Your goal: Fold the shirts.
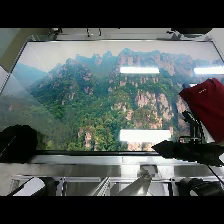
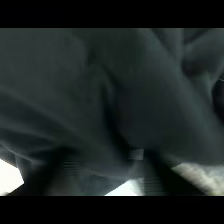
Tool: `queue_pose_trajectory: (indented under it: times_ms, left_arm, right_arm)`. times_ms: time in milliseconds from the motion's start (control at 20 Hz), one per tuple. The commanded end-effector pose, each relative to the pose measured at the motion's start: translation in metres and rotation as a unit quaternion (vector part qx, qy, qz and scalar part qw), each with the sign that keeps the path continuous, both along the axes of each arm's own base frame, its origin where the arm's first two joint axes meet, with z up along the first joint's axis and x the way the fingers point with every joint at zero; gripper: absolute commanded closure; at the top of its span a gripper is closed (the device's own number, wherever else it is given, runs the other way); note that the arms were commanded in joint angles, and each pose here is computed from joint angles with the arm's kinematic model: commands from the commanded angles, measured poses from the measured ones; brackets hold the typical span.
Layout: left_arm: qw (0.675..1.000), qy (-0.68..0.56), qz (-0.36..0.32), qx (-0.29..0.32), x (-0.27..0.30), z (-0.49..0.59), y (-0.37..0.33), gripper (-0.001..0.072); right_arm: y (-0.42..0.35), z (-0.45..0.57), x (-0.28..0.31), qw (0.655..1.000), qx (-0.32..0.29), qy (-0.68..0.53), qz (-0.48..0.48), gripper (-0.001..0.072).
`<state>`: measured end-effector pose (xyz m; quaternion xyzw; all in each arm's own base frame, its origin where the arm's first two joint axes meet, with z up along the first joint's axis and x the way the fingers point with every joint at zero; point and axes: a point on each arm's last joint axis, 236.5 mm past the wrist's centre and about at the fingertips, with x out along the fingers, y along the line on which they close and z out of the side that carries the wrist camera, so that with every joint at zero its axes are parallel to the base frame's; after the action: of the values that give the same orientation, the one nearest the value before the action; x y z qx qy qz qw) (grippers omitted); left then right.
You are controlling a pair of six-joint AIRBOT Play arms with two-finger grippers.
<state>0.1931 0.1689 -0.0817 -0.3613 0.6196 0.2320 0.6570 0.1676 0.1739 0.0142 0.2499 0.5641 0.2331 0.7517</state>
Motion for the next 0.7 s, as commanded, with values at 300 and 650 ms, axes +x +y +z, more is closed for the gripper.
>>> queue_pose_trajectory:
  times_ms: [300,650]
  left_arm:
    - [0.864,-0.416,-0.136,-0.247,0.155,0.225,-0.145,0.0700]
    - [0.736,-0.526,-0.356,-0.234,0.141,0.352,-0.338,0.0690]
  right_arm:
    - [0.000,0.000,0.000,1.000,0.000,0.000,0.000,0.0691]
    - [0.000,0.000,0.000,1.000,0.000,0.000,0.000,0.0691]
